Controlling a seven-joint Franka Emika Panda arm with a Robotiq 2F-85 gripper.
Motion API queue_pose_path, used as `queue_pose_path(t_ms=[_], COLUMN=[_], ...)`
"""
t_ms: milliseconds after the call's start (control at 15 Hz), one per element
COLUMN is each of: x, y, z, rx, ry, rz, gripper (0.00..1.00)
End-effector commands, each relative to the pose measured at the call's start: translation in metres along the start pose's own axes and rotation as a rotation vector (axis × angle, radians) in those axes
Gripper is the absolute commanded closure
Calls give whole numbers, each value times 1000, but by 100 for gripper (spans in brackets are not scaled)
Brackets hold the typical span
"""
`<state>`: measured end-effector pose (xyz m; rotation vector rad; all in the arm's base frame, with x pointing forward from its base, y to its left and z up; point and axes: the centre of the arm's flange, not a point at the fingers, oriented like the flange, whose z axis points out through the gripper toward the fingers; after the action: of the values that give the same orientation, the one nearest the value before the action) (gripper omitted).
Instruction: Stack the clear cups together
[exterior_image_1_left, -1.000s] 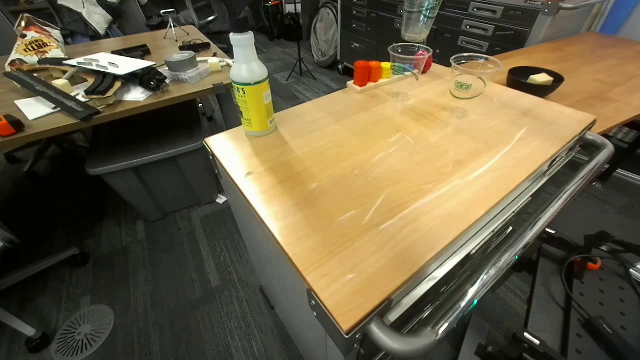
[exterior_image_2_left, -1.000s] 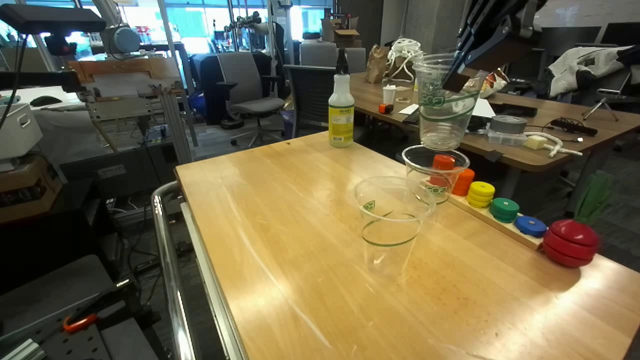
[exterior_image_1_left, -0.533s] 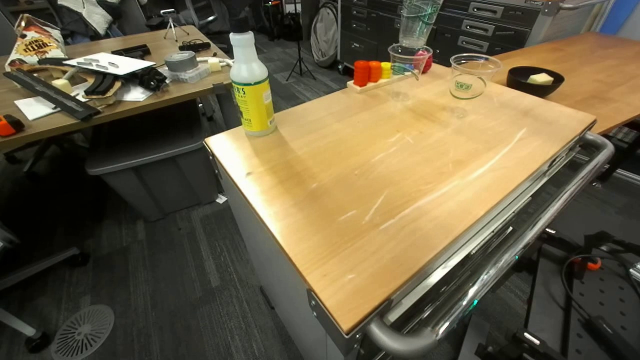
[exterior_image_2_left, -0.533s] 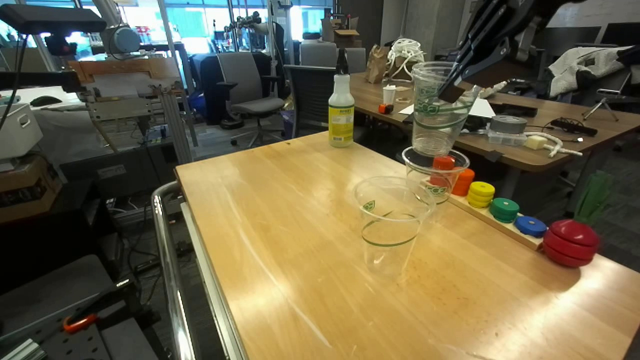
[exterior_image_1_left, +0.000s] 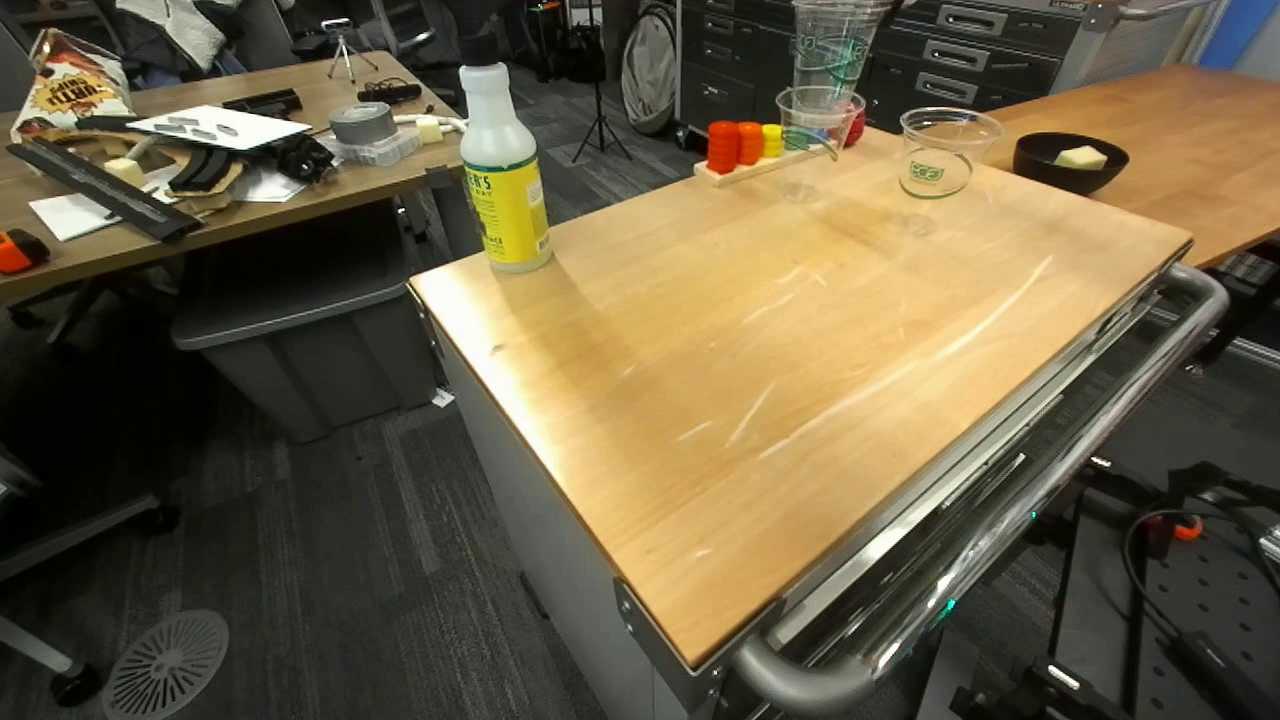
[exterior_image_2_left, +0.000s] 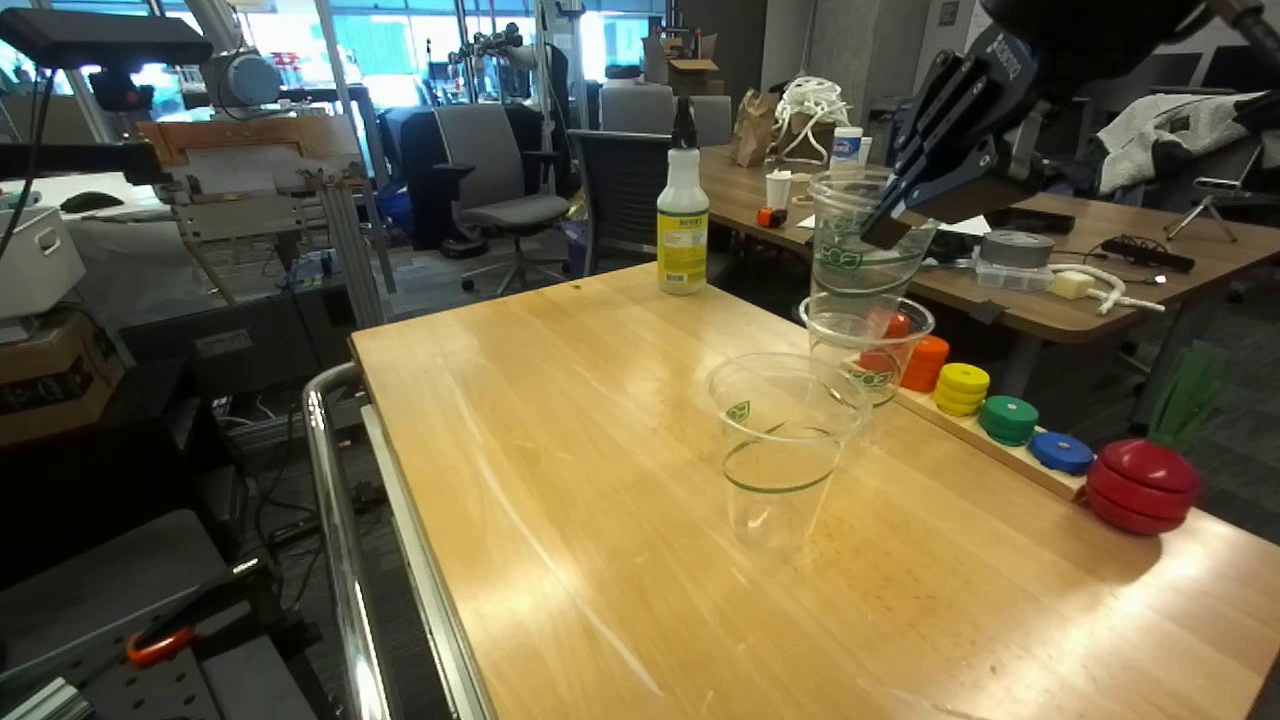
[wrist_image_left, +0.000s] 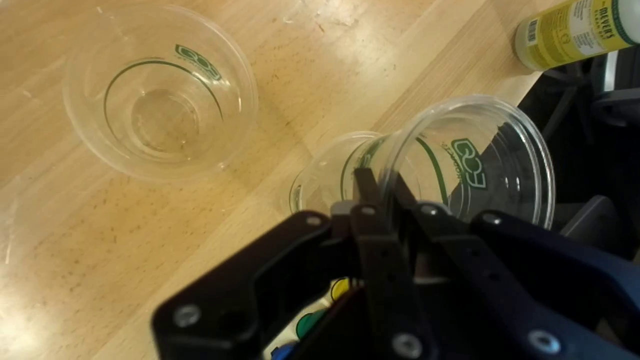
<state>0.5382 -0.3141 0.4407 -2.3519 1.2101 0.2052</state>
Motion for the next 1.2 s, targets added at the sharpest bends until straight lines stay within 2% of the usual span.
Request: queue_pose_path(t_ms=[0, 67, 133, 200, 800, 1133], x=[2, 2, 2, 1, 0, 8], y=[-4, -1, 0, 1, -1, -7], z=[-3, -1, -1, -1, 3, 10], rx=[-51, -63, -73, -80, -149, -186], ry=[-1, 1, 4, 6, 24, 22], rz=[7, 6, 7, 2, -19, -28], gripper=[98, 95, 67, 66, 1, 0])
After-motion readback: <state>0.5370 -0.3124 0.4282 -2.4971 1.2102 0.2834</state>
